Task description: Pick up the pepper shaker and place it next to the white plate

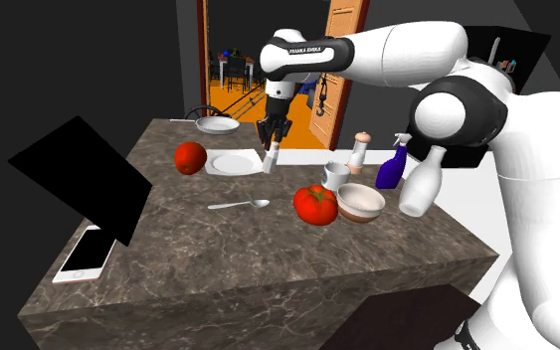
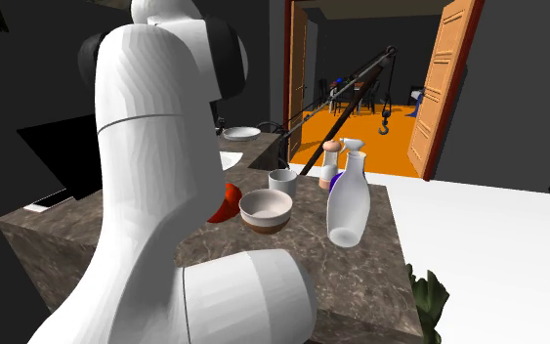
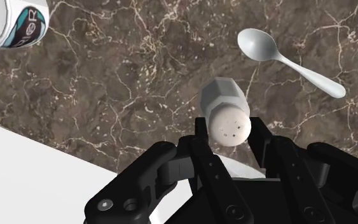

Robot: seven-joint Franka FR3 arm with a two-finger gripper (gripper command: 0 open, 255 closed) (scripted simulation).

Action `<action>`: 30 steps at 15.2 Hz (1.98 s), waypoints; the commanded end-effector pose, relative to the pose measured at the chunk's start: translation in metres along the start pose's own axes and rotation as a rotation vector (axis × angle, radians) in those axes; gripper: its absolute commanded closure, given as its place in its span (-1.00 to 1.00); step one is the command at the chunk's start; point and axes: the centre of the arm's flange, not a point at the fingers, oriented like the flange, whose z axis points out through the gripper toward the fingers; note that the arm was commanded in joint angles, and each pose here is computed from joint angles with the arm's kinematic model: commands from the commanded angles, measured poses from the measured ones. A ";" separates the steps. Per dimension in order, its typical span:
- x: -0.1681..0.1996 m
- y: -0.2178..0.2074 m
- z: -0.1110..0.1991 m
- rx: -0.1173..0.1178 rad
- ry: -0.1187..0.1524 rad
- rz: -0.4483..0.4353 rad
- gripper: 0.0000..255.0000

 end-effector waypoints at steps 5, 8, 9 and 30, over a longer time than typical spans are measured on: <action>0.001 0.002 0.033 0.000 0.001 0.000 1.00; 0.001 0.004 0.049 0.000 0.001 0.000 1.00; 0.001 0.004 0.054 0.000 0.001 0.000 1.00; 0.002 0.006 0.055 0.000 0.001 0.000 -1.00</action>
